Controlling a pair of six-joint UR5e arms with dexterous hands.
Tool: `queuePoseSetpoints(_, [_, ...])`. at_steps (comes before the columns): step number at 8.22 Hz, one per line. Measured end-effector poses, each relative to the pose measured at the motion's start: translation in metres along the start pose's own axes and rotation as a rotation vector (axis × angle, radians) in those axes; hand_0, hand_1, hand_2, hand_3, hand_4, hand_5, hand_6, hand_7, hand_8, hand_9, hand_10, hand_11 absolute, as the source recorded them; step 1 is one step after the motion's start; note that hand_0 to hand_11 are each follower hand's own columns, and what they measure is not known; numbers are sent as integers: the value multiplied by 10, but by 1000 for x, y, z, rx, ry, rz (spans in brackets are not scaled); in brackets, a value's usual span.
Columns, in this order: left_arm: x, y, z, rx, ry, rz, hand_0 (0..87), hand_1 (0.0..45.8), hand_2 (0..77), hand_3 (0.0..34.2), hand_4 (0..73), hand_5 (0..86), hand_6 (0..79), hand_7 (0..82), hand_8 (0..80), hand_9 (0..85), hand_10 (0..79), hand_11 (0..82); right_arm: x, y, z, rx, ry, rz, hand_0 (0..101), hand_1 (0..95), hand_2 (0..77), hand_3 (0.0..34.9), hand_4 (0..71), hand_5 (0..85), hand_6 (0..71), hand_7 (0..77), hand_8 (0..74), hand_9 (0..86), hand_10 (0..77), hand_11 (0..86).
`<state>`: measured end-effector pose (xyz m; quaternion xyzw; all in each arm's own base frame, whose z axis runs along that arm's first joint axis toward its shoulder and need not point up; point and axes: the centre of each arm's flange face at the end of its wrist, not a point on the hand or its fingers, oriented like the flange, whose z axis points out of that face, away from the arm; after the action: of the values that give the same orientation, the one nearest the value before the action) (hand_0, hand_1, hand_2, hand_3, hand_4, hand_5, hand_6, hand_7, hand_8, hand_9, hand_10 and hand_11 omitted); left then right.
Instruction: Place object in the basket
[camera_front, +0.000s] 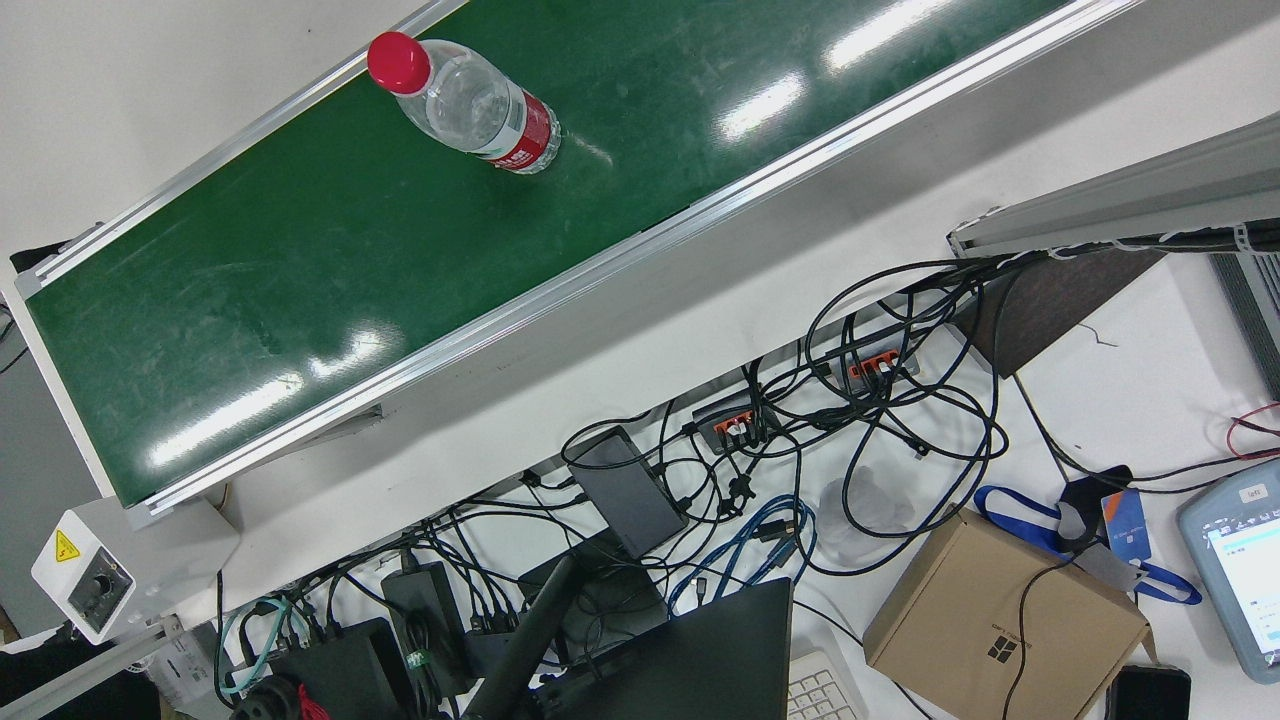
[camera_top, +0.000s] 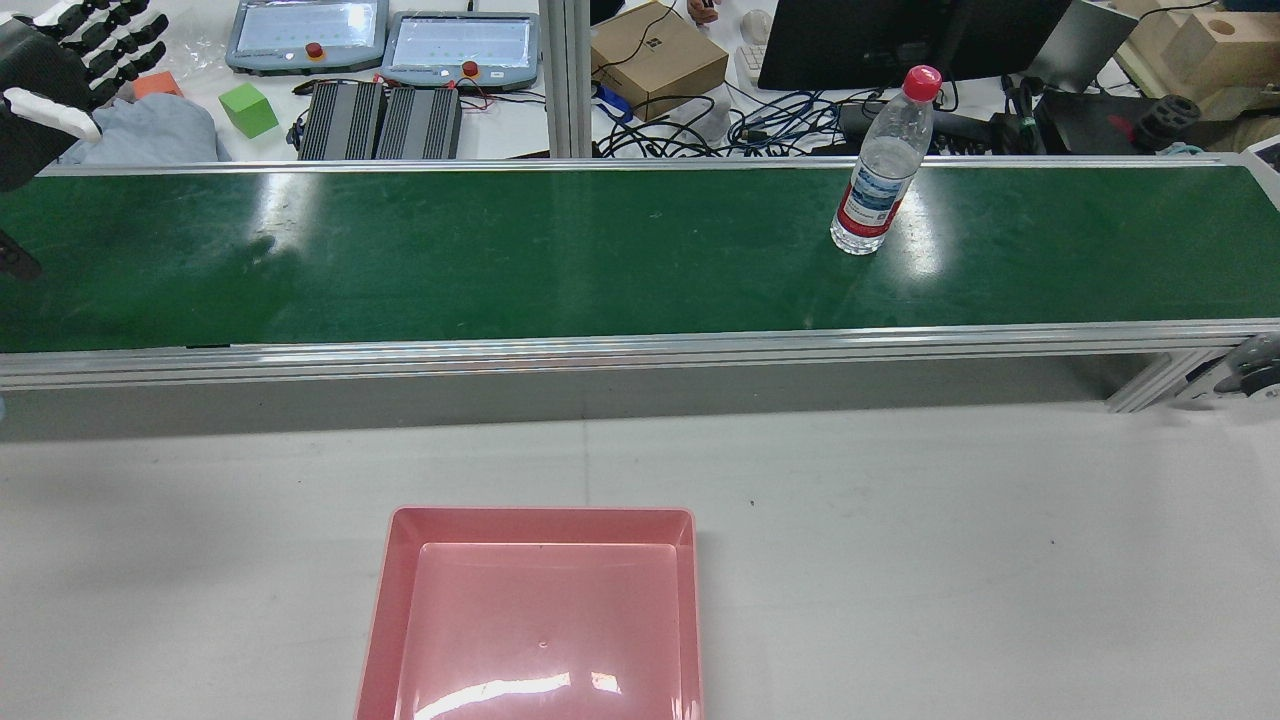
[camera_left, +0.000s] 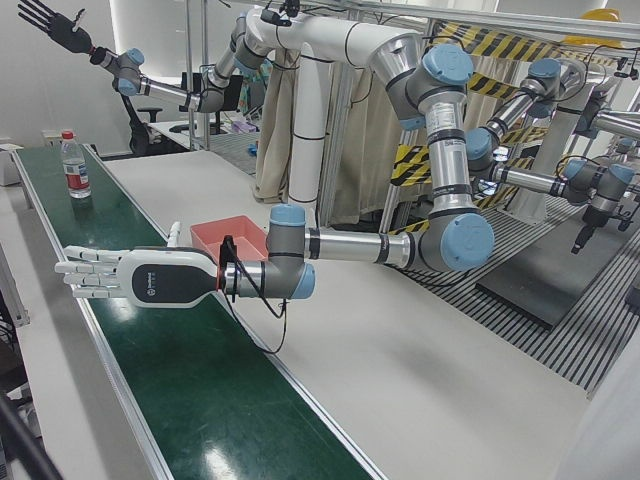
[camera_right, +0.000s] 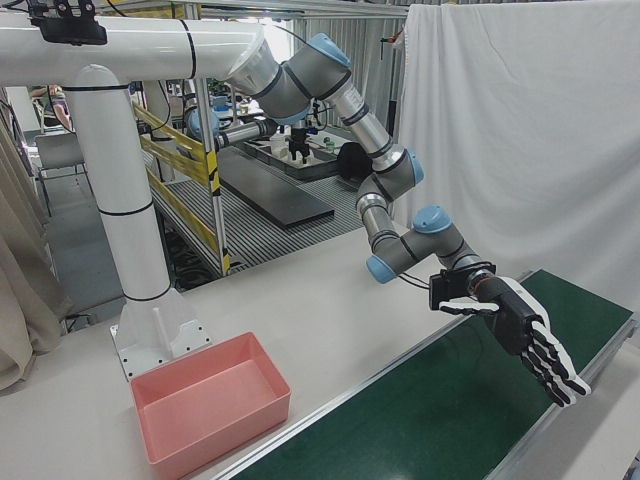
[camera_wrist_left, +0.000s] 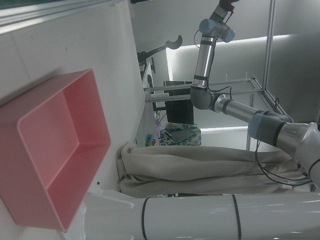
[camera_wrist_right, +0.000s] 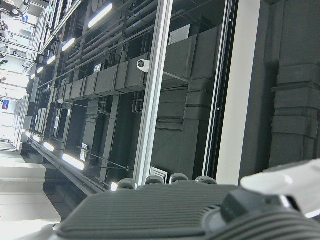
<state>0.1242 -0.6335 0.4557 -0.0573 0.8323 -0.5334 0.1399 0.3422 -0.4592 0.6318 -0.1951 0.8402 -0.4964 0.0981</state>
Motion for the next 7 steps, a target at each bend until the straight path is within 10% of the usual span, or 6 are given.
queuePoseSetpoints(7, [0,-1,-2,-1,0,-4,588,76,0,2,44,142,38,5,76,65,27,60,0,0,0,0,0,0,3,0,11,2,5,0,0,5,0,0,5,0])
